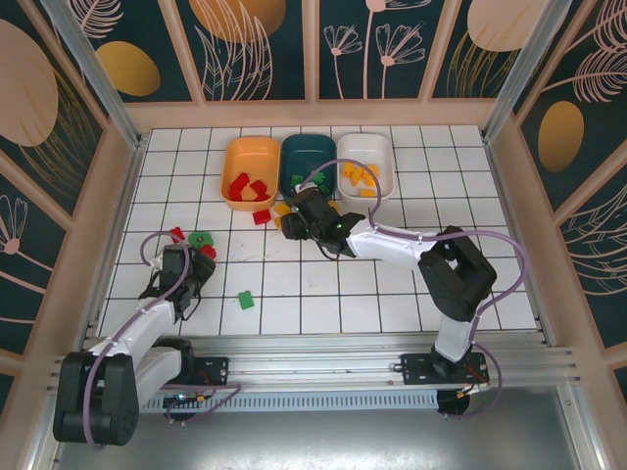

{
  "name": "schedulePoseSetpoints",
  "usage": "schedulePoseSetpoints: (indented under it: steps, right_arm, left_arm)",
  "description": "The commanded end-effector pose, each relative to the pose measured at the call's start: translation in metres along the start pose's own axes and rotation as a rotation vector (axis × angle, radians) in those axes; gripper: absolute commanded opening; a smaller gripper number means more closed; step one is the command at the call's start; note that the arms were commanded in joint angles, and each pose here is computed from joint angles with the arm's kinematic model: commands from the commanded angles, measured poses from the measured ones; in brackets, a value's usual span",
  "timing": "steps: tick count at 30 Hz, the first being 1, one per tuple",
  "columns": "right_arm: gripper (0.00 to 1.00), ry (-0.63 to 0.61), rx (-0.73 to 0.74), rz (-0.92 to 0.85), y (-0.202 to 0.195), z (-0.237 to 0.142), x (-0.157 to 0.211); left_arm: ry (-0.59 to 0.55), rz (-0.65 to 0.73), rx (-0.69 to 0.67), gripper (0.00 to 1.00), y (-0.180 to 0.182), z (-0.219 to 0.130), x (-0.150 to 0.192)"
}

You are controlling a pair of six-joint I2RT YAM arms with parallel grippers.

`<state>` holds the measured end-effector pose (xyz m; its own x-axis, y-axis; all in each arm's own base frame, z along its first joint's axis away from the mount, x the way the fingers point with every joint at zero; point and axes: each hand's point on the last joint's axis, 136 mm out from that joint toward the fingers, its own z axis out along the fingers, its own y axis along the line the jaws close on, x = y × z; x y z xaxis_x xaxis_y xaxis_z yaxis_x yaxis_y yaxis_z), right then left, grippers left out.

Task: Sort the legos into containers by color

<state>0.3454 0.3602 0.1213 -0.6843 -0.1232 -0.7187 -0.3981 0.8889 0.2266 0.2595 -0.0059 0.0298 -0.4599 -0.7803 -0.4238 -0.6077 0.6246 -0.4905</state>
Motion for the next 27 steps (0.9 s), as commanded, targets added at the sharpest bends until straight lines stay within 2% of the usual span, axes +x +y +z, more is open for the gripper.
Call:
schedulePoseSetpoints:
  steps: [1, 12, 27]
  right_arm:
    - [0.61, -0.043, 0.012, 0.022, -0.006, -0.011, -0.012]
    - [0.61, -0.041, 0.018, 0.024, -0.009, -0.01, -0.011]
    - [0.61, -0.048, 0.024, 0.025, -0.013, -0.014, -0.013]
  left_arm:
    - [0.011, -0.004, 0.024, 0.57, -0.003, 0.004, 0.002]
    - [0.036, 0.006, -0.021, 0.49, 0.004, 0.016, 0.007]
    - [0.043, 0.049, 0.011, 0.35, -0.009, 0.02, 0.002]
